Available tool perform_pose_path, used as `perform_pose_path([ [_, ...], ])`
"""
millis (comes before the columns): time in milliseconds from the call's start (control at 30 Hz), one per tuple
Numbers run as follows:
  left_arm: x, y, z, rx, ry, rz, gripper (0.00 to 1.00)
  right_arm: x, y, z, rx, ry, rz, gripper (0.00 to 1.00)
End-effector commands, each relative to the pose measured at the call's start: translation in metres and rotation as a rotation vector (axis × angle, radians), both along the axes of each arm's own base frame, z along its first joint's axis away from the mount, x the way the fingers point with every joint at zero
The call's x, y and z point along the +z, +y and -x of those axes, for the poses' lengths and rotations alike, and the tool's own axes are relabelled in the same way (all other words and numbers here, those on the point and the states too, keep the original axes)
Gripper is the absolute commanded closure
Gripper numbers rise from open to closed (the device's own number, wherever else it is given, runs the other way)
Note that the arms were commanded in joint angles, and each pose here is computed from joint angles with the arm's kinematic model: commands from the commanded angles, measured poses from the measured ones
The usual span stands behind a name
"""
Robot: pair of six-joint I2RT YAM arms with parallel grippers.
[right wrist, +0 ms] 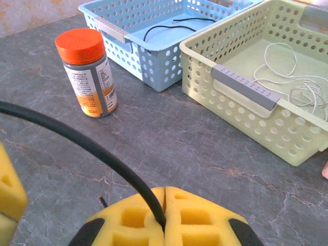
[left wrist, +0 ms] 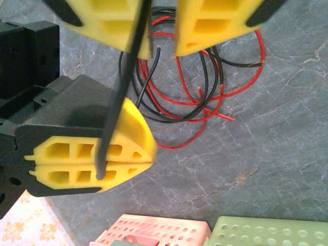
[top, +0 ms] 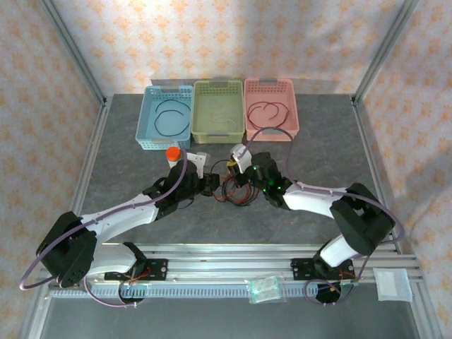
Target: Untangle the cables
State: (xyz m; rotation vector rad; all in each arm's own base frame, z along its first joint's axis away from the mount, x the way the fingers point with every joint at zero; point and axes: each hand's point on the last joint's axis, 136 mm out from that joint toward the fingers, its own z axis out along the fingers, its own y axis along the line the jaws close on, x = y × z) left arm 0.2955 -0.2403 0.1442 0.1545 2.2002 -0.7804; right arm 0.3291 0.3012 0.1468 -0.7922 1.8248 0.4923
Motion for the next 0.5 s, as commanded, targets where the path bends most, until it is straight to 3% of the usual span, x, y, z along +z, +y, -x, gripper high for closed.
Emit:
perform_pose_path([
  [0,0.021,-0.001,-0.002,0.005,-0.060,0.039,0.92,0.008,-0.013,-0.006,-0.074,-0.017,-0.022,1.00],
  [33,0.027,0.000,-0.002,0.010,-0.072,0.042,0.95,0.008,-0.014,-0.006,-0.082,-0.015,-0.027,1.00],
  [100,0.042,0.001,-0.001,0.006,-0.097,0.051,1.00,0.012,-0.016,-0.003,-0.083,-0.007,-0.048,0.88],
  [167,0.057,0.001,0.001,-0.005,-0.115,0.054,1.00,0.018,-0.017,0.002,-0.078,-0.001,-0.084,0.70],
  [233,0.077,0.001,0.003,-0.012,-0.141,0.062,1.00,0.025,-0.018,0.008,-0.077,0.012,-0.129,0.43],
  [333,0.105,0.001,0.005,-0.023,-0.172,0.084,1.00,0.032,-0.021,0.018,-0.079,0.055,-0.207,0.15],
  [400,0.126,-0.001,0.007,-0.037,-0.194,0.108,1.00,0.034,-0.022,0.024,-0.084,0.100,-0.256,0.07],
  [467,0.145,-0.003,0.008,-0.052,-0.207,0.129,1.00,0.033,-0.026,0.026,-0.118,0.151,-0.307,0.05],
])
